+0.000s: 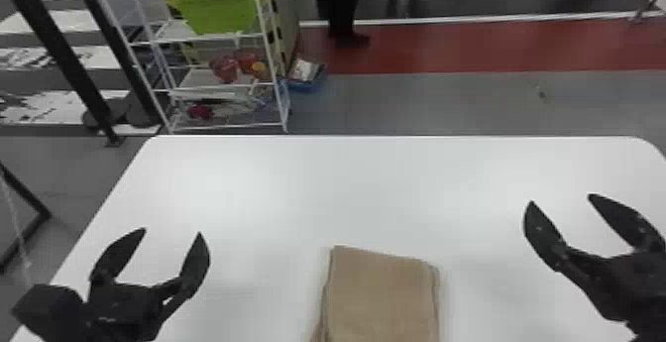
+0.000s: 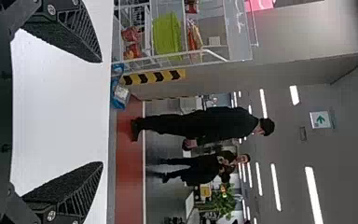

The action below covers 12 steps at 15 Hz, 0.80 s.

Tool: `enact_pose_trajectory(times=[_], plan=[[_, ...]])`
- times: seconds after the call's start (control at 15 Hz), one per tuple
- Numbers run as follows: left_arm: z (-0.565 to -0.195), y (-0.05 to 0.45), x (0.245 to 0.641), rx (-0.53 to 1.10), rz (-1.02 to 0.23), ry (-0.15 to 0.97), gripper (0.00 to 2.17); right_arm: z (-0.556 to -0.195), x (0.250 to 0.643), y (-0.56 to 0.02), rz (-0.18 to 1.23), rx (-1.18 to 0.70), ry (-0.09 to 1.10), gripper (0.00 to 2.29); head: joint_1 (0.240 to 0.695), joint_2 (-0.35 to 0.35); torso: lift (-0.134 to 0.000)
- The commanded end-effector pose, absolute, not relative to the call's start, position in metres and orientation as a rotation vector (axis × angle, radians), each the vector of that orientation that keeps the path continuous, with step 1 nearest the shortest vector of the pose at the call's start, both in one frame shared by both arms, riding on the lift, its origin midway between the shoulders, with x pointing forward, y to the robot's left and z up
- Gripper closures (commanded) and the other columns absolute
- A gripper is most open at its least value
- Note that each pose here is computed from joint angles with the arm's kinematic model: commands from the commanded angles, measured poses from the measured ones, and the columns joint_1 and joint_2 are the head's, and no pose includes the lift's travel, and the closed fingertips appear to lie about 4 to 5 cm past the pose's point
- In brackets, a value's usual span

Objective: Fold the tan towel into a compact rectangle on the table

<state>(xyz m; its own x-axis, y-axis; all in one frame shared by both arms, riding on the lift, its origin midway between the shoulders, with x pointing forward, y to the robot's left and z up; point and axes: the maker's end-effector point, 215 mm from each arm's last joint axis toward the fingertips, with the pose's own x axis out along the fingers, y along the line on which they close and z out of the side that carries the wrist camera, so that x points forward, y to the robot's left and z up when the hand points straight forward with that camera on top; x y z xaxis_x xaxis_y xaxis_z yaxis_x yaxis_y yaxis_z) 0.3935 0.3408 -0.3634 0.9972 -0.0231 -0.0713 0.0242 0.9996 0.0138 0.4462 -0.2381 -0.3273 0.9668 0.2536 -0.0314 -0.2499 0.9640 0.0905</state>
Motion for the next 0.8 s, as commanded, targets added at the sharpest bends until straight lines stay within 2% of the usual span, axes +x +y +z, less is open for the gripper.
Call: enact_pose_trajectory(times=[0.0, 0.73], plan=[[-0.363, 0.345, 0.391, 0.019, -0.016, 0.074, 0.06, -0.327, 0.448, -0.236, 0.259, 0.092, 0.033, 0.11, 0.695, 0.135, -0.123], [-0.357, 0.347, 0.387, 0.025, -0.015, 0.069, 0.06, -0.326, 0.446, -0.224, 0.277, 0.1, 0.021, 0.11, 0.695, 0.164, -0.123]])
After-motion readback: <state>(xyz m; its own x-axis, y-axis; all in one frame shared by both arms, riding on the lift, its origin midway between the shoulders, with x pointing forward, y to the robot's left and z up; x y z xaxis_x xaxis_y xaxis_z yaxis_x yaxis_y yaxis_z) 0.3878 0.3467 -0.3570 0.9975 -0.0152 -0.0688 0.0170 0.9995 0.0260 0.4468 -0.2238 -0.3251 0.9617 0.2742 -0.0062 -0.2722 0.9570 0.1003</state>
